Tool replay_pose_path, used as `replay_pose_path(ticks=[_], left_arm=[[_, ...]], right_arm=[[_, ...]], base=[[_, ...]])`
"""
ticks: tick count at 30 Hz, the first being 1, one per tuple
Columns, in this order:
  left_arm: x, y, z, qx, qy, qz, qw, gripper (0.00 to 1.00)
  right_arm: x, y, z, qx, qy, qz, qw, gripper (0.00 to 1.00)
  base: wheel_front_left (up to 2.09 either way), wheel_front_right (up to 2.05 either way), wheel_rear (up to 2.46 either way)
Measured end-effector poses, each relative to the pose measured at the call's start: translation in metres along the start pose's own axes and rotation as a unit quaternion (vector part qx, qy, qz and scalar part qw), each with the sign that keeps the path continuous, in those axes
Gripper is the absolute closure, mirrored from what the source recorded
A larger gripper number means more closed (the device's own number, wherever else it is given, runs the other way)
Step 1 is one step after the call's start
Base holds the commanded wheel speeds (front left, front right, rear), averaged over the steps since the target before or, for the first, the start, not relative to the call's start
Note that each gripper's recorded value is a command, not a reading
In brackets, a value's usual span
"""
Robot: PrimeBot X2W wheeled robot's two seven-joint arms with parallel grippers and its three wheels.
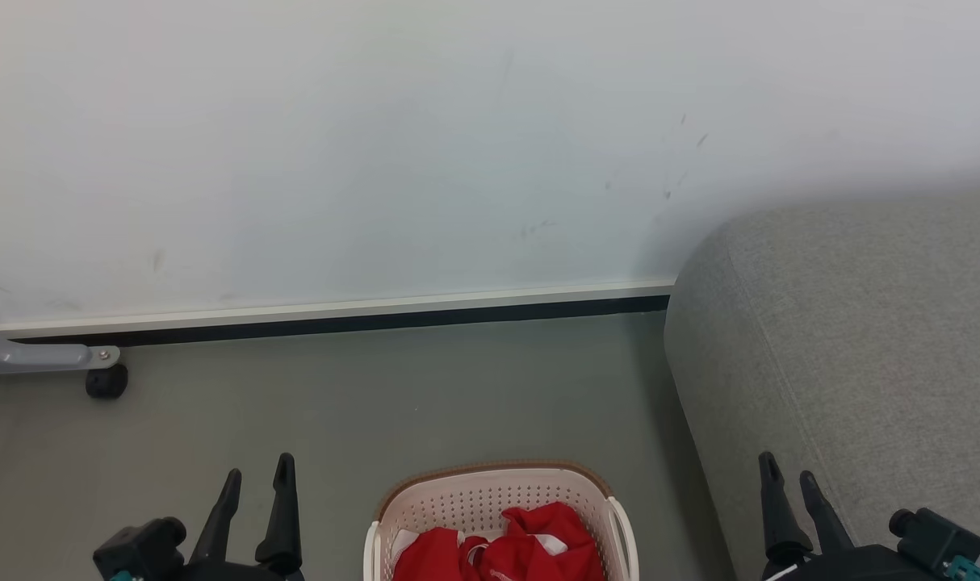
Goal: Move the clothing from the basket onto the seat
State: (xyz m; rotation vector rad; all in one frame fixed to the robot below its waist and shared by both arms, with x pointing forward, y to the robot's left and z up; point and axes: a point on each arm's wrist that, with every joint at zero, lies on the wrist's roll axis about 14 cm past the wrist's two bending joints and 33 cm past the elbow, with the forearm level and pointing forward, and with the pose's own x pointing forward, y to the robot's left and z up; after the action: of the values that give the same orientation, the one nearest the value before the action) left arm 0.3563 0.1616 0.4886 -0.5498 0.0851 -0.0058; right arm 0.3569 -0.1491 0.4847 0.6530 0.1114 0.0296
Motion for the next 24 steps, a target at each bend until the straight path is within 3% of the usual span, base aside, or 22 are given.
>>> replay_pose_path(ticks=[24], left_arm=[[-0.015,-0.009,0.008,0.166,-0.043,-0.019,0.985,0.0]], right_arm=[[-0.014,0.02,0.001,-0.159,-0.032,0.04,0.986,0.0]], base=[[0.0,0.0,0.0]])
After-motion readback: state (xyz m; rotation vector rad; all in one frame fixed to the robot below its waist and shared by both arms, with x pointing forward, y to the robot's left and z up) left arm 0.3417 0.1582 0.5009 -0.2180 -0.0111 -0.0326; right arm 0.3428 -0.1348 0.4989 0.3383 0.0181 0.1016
